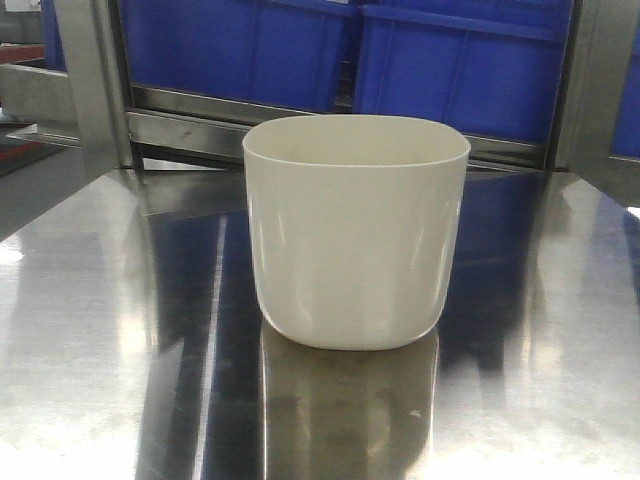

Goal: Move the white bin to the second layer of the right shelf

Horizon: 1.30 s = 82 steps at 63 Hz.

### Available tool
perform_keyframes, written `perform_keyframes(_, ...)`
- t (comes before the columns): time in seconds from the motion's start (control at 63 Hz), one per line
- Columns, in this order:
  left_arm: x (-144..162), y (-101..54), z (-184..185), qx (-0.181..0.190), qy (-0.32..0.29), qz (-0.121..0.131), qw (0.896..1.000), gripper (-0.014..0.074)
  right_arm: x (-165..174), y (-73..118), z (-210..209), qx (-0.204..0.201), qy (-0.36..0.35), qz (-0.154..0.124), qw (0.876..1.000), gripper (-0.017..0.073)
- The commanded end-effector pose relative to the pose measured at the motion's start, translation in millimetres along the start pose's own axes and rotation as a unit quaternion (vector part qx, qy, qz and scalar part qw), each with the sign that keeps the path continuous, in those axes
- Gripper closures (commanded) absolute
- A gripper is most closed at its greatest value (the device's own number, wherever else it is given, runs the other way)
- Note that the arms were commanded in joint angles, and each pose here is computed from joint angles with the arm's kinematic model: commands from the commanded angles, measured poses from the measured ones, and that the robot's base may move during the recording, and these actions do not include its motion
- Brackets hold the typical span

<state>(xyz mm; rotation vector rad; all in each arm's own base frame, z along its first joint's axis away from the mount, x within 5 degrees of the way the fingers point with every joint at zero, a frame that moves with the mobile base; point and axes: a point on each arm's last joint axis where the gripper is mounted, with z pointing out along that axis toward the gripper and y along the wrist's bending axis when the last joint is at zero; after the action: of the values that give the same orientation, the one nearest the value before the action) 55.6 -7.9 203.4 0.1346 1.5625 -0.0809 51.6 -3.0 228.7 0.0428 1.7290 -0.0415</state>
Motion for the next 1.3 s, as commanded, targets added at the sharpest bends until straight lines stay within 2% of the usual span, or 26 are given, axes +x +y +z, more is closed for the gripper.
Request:
perform_keyframes(0.0,4,0.1,0,-0.001,-0.031,-0.004,1.0,0.0509,-26,-1.2,2,0.006,-0.01,-0.026,1.0,0.0502)
perform_keyframes(0.238,4,0.1,0,-0.001,-0.031,-0.004,1.0,0.0509,-54,-1.7,27,0.007,0.069,-0.033,0.997,0.0502)
perform_keyframes(0.397,4,0.1,0,-0.001,-0.031,-0.004,1.0,0.0509,-60,-1.1,55,0.004,0.162,-0.024,0.986,0.0502)
perform_keyframes(0.461,4,0.1,0,-0.001,-0.031,-0.004,1.0,0.0509,-63,0.5,67,-0.001,0.196,-0.005,0.981,0.0502)
perform_keyframes(0.572,4,0.1,0,-0.001,-0.031,-0.004,1.0,0.0509,-76,5.8,89,-0.017,0.25,0.043,0.967,0.0502)
perform_keyframes(0.635,4,0.1,0,-0.001,-0.031,-0.004,1.0,0.0509,-87,8.9,99,-0.026,0.277,0.049,0.959,0.0502)
perform_keyframes(0.746,4,0.1,0,-0.001,-0.031,-0.004,1.0,0.0509,-104,19.1,113,-0.05,0.33,0.041,0.942,0.0502)
perform_keyframes(0.873,4,0.1,0,-0.001,-0.031,-0.004,1.0,0.0509,-120,34.5,128,-0.065,0.38,0.051,0.921,0.0494)
perform_keyframes(0.937,4,0.1,0,-0.001,-0.031,-0.004,1.0,0.0509,-127,45.4,137,-0.072,0.403,0.055,0.911,0.0424)
perform_keyframes(1.0,4,0.1,0,-0.001,-0.031,-0.004,1.0,0.0509,-132,54.9,145,-0.075,0.41,0.063,0.907,0.0332)
perform_keyframes(1.128,4,0.1,0,-0.001,-0.031,-0.004,1.0,0.0509,-145,75.9,157,-0.076,0.417,0.107,0.899,0.0126)
perform_keyframes(1.223,4,0.1,0,-0.001,-0.031,-0.004,1.0,0.0509,-156,93.9,162,-0.078,0.429,0.129,0.891,0.0062)
perform_keyframes(1.286,4,0.1,0,-0.001,-0.031,-0.004,1.0,0.0509,-161,103.6,165,-0.074,0.441,0.13,0.885,0.0053)
